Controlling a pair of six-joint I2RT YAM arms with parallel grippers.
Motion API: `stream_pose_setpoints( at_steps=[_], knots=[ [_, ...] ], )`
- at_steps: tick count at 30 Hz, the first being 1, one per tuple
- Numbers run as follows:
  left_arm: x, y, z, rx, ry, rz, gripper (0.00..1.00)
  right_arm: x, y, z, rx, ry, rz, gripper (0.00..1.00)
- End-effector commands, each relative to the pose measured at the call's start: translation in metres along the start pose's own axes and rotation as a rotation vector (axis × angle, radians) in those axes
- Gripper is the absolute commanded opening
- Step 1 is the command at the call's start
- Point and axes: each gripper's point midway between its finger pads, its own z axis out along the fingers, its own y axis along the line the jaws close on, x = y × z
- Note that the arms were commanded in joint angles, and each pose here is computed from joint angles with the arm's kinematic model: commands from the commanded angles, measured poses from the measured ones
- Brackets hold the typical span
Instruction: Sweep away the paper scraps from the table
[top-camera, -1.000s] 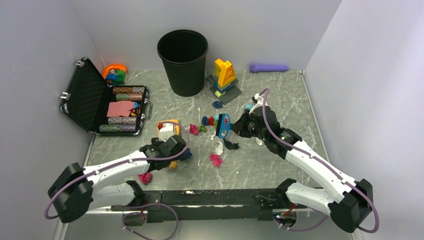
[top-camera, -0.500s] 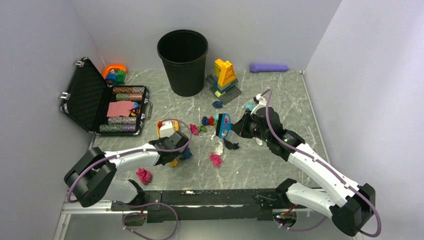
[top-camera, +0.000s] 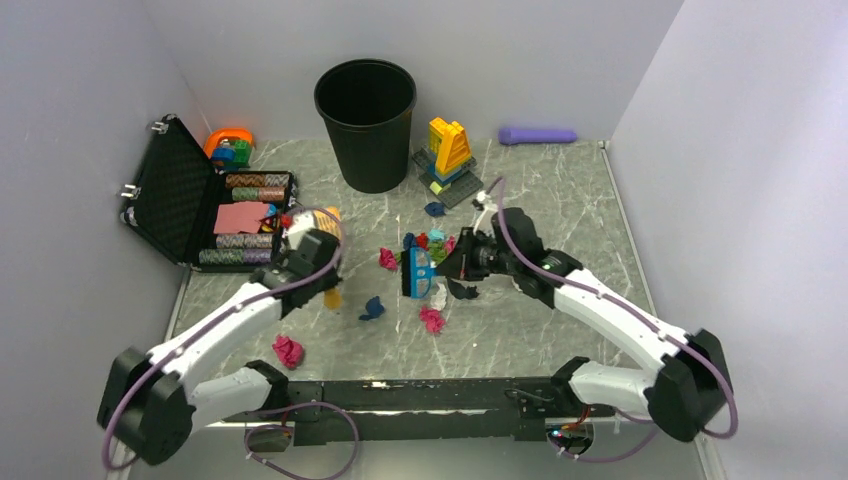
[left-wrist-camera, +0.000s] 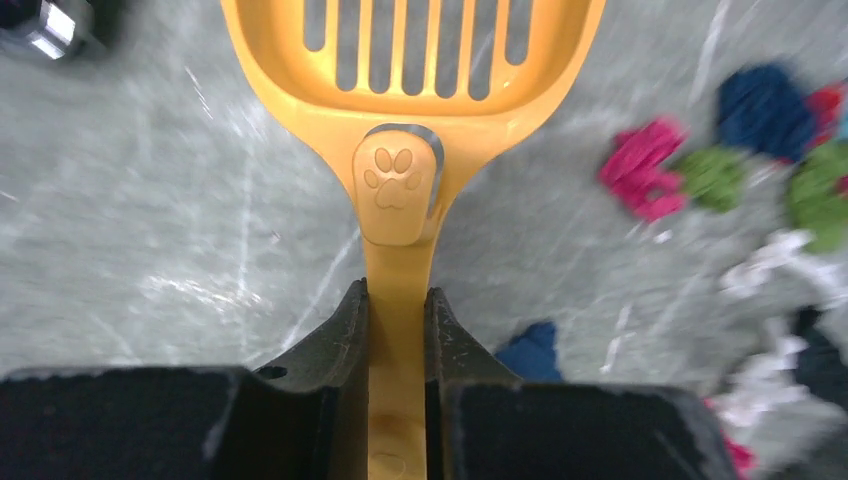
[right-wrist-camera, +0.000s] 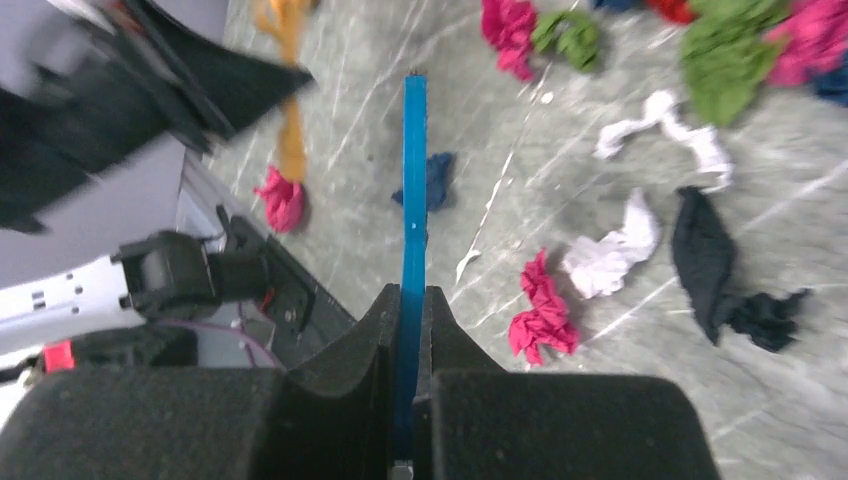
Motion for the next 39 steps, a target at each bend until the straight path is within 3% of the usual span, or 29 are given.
stream_pose_setpoints(
  at_steps=[1, 11, 24, 28, 32, 39],
  knots=[
    [-0.063, 0.008, -0.053, 0.042, -0.098, -0.019, 0.0, 0.011, 0.053, 0.017, -0.222, 0.113, -0.067, 0.0],
    [-0.117, 0.07, -0.126, -0.115, -0.268, -0.084, 0.0, 0.076, 0.148, 0.072, -0.411, 0.292, -0.077, 0.0],
    [-0.136, 0.088, -0.174, -0.104, -0.38, -0.057, 0.0, 0.143, 0.22, 0.154, -0.485, 0.427, -0.078, 0.0],
    [-0.135, 0.09, -0.179, -0.101, -0.38, -0.059, 0.0, 0.159, 0.193, 0.186, -0.335, 0.446, -0.024, 0.0],
    [-0.132, 0.086, -0.179, -0.074, -0.369, -0.068, 0.0, 0.166, 0.141, 0.207, -0.073, 0.439, -0.052, 0.0],
    [-0.116, 0.079, -0.162, -0.037, -0.325, -0.055, 0.0, 0.119, 0.051, 0.17, 0.216, 0.35, -0.104, 0.0]
  ],
)
